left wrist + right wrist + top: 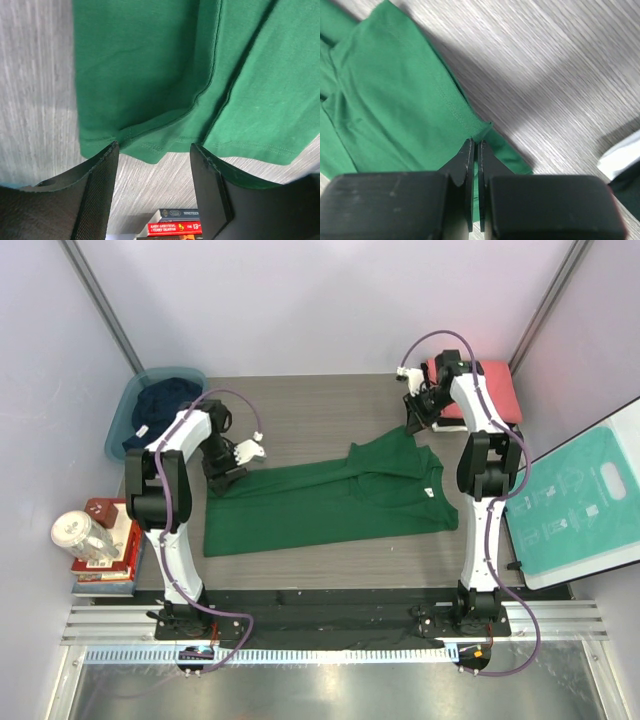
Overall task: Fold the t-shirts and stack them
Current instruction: Fold the other side of the tshirt into a rectangle
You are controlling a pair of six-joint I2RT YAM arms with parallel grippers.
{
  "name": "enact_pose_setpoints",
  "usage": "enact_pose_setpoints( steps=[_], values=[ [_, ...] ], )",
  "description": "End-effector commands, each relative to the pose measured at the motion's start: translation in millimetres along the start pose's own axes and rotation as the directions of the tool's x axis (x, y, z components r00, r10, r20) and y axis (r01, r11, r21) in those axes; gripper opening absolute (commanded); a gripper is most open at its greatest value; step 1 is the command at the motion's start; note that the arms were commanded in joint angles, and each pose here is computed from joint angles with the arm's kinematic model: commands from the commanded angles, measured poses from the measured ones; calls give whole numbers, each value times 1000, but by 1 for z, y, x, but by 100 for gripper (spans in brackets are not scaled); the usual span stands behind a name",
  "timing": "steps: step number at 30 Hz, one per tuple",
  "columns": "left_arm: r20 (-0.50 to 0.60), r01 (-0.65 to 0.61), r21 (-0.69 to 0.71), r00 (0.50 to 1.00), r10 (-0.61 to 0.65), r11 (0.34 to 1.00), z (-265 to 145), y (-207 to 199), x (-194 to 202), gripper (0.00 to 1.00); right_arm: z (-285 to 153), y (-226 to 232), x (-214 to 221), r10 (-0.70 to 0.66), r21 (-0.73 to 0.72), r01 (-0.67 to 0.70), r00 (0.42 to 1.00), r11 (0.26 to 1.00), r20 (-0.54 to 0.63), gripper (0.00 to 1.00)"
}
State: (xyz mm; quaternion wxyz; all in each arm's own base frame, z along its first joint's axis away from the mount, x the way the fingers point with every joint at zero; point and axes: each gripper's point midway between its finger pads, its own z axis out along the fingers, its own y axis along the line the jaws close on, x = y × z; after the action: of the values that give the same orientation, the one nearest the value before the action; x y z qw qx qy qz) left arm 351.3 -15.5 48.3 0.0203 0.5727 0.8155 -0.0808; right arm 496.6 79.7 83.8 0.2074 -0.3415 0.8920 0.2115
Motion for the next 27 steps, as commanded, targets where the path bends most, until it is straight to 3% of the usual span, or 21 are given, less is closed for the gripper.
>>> enact_pose_setpoints(
  steps=[1, 4, 8, 10, 17, 18, 19, 22, 27],
  values=[
    [22, -22, -18, 1000, 22, 1000, 0, 5, -6, 56, -28, 19, -23, -69, 26, 68, 997, 997, 37, 4],
    [24, -10, -10, 1000, 10, 1000, 6, 9, -8, 43, -30, 26, -25, -87, 24, 86, 996, 996, 34, 4],
    [22, -8, -19, 1000, 9, 1000, 9, 13, -8, 8, -34, 31, -28, -115, 27, 114, 993, 993, 25, 4],
    [20, -13, -23, 1000, 14, 1000, 7, 12, -7, 0, -36, 33, -28, -121, 29, 120, 992, 992, 25, 4],
    [19, -35, -47, 999, 36, 998, -3, 12, -6, 0, -42, 38, -28, -135, 30, 134, 991, 991, 16, 3],
    [24, -37, -65, 999, 39, 997, -6, 16, -7, 4, -41, 40, -28, -138, 27, 137, 990, 990, 15, 3],
    [28, -38, -79, 999, 40, 996, -9, 19, -9, 20, -41, 39, -27, -135, 26, 135, 991, 991, 13, 3],
    [63, -33, -76, 997, 38, 997, -14, 23, -16, 42, -40, 40, -27, -136, 23, 136, 991, 990, 10, 3],
    [94, -44, 12, 995, 43, 999, -15, 16, -25, 43, -40, 41, -27, -150, 29, 150, 989, 988, 2, 3]
  ],
)
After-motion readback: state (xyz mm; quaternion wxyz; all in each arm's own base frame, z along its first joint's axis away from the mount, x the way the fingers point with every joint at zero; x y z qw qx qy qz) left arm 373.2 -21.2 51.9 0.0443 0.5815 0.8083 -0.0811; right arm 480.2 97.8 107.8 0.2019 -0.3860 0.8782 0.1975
